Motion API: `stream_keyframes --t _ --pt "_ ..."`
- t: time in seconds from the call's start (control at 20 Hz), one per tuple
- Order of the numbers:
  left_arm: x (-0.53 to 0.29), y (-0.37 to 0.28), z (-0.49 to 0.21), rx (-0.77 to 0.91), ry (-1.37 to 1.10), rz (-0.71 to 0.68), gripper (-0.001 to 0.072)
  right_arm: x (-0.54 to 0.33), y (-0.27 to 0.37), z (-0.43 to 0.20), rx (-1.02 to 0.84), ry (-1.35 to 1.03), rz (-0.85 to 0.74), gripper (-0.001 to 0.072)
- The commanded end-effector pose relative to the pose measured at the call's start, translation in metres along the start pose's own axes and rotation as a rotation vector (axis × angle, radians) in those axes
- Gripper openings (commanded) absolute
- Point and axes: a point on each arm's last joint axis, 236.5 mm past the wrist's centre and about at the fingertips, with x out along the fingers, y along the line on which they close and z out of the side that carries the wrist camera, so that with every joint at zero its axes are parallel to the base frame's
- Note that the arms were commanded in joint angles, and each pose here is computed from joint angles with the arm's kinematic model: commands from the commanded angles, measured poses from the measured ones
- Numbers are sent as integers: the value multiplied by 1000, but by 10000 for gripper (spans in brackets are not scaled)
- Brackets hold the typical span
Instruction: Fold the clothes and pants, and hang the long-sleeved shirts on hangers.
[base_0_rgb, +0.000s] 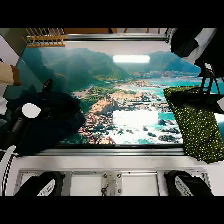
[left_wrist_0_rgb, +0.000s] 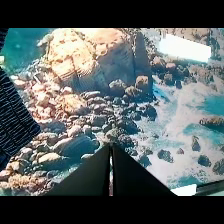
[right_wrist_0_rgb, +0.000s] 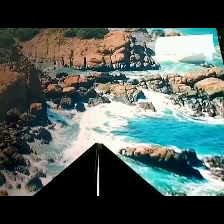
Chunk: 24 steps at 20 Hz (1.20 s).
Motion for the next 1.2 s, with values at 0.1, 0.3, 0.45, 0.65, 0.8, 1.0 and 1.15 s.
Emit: stream_keyframes --t 0.1,0.3,0.45,0.65,0.8,1.0,1.15 --pt "0 1 0 0 0 1 5 0 0 0 -1 1 1 54" --pt "0 0 0 -2 -1 0 6 0 0 0 -1 1 1 54" --pt "0 -4 5 -24 -20 -20 6 0 0 0 -1 1 1 54" --pt "-27 5 66 105 -197 41 691 0 1 0 0 1 2 54" --pt "-57 57 110 254 -186 293 690 0 1 0 0 1 2 54" --pt "-36 125 116 301 6 511 690 0 1 0 0 0 3 54" --pt "15 149 102 296 95 515 690 0 1 0 0 0 3 54"
